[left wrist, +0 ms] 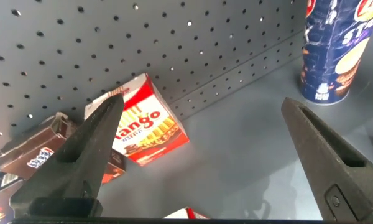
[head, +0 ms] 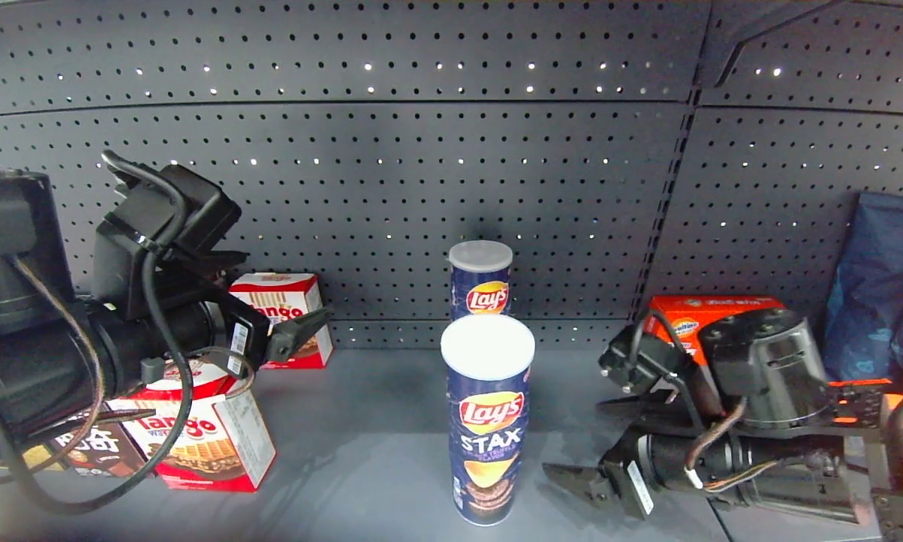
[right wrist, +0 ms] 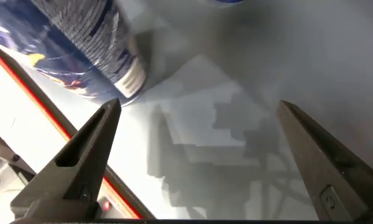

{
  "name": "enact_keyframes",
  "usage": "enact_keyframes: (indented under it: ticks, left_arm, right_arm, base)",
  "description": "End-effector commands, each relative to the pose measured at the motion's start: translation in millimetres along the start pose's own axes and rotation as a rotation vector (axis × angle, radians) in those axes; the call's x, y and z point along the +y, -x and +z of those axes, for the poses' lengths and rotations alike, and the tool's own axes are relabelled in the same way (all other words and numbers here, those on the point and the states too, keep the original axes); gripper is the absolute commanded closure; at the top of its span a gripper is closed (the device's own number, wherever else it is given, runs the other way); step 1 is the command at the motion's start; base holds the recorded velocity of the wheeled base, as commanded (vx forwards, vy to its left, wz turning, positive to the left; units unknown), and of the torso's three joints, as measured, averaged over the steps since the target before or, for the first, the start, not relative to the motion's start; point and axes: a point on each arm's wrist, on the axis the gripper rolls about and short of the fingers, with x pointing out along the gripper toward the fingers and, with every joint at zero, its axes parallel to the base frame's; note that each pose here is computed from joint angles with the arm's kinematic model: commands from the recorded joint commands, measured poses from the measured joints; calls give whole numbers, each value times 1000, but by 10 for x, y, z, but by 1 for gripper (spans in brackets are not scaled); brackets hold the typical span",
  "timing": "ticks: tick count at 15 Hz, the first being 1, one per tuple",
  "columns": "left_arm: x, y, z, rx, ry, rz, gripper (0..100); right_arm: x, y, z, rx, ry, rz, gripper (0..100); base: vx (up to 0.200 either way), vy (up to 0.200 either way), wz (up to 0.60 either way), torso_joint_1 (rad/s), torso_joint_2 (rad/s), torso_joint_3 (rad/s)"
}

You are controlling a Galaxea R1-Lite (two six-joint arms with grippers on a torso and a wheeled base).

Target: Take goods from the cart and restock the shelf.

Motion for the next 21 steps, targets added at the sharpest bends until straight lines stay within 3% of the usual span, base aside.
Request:
enact_keyframes:
  ticks: [1, 4, 6, 7, 10, 12, 14, 18, 21]
  left_arm:
    - [49, 111, 41, -31, 6, 23, 0]
    - [200, 379, 127, -103, 24, 99, 0]
    - [262, 667, 60, -138, 70, 152, 0]
    - [246, 877, -62, -146, 94, 171, 0]
    - [51, 1347, -662, -119, 103, 219, 0]
    - [-44, 1549, -985, -100, 112, 307, 0]
    - [-102, 1668, -1185, -82, 116, 368, 0]
    - [-204, 1935, -1461, -21, 113, 394, 0]
    - [-286, 2120, -1658, -20, 113, 393, 0]
  right_arm:
    - [-227, 527, 107, -157, -47, -106, 0]
    - [-452, 1158, -60, -286, -112, -305, 0]
    - [-467, 1554, -356, -353, -153, -449, 0]
    - [-426, 1760, -585, -391, -181, -555, 0]
    - [-137, 1884, -1442, -389, -256, -806, 0]
    - [63, 1868, -1814, -421, -265, -900, 0]
    - [274, 1889, -2076, -413, -270, -895, 0]
    - [242, 1893, -2059, -456, -282, -959, 0]
    - [260, 1855, -2067, -469, -270, -810, 0]
  base:
    - [0, 0, 0, 0, 0, 0]
    - [0, 0, 0, 0, 0, 0]
    - [0, 0, 0, 0, 0, 0]
    - [0, 0, 0, 0, 0, 0]
    - [0, 0, 0, 0, 0, 0]
    - [0, 0, 0, 0, 0, 0]
    - [0, 0, 0, 0, 0, 0]
    - [0, 0, 0, 0, 0, 0]
    - [0, 0, 0, 0, 0, 0]
